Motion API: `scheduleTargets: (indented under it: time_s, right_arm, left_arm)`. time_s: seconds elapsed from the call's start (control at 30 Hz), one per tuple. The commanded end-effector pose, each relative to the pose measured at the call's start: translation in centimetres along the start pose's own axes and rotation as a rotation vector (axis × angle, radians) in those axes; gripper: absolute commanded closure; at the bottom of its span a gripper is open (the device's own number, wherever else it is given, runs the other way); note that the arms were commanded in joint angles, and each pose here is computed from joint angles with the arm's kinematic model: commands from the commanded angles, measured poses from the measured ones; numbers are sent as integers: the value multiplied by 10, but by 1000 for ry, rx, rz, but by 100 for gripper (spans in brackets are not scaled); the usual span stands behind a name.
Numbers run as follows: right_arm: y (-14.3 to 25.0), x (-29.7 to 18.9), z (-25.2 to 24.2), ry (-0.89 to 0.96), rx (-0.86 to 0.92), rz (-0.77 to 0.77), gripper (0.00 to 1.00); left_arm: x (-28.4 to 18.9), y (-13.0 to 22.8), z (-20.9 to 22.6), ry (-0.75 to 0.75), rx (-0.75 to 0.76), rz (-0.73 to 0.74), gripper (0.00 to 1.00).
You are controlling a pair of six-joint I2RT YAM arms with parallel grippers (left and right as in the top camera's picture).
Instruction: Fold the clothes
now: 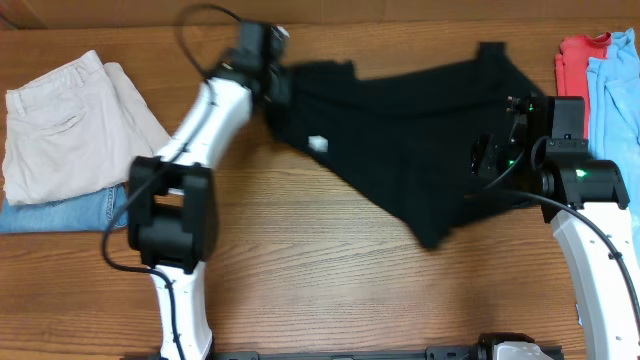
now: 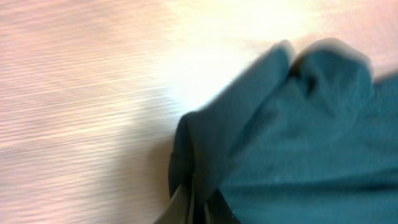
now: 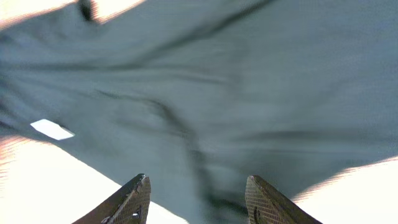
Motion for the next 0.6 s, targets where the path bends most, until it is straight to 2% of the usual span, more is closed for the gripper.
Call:
scheduleTargets:
  time_s: [0.0, 0.03, 0.07, 0.17, 0.23, 0.33, 0.4, 0.57]
  right_arm:
    - [-4, -3, 0, 2, 0, -21, 46]
    - [-4, -3, 0, 2, 0, -21, 46]
    - [-4, -3, 0, 2, 0, -21, 46]
    - [-4, -3, 0, 2, 0, -21, 46]
    - [-4, -3, 0, 2, 0, -21, 46]
    - [-4, -3, 0, 3, 0, -21, 46]
    - [-4, -3, 0, 3, 0, -21, 46]
    - [-4, -3, 0, 3, 0, -20, 45]
  left_arm:
    - [-50, -39, 108, -186, -204, -117, 52]
    - [-57, -40, 120, -174, -247, -123, 7]
    - [-62, -39, 128, -143, -283, -121, 0]
    - [-69, -23, 128, 18, -370, -51, 0]
    - [-70, -4, 114, 117, -410, 47, 0]
    - [-71, 24, 88, 172, -436, 210, 0]
    - [-72, 41, 65, 178, -405, 320, 0]
    - [-70, 53, 3, 205, -284, 434, 0]
Point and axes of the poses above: each gripper's point midway between its finger pads, its own x axis out along the fingers, its own z axis along the line the jaws close on, y = z × x, the point moved 4 cm from there along -x, back along the fingers, and after that the axes turned 9 degrees about x, right-handed, at the moved point
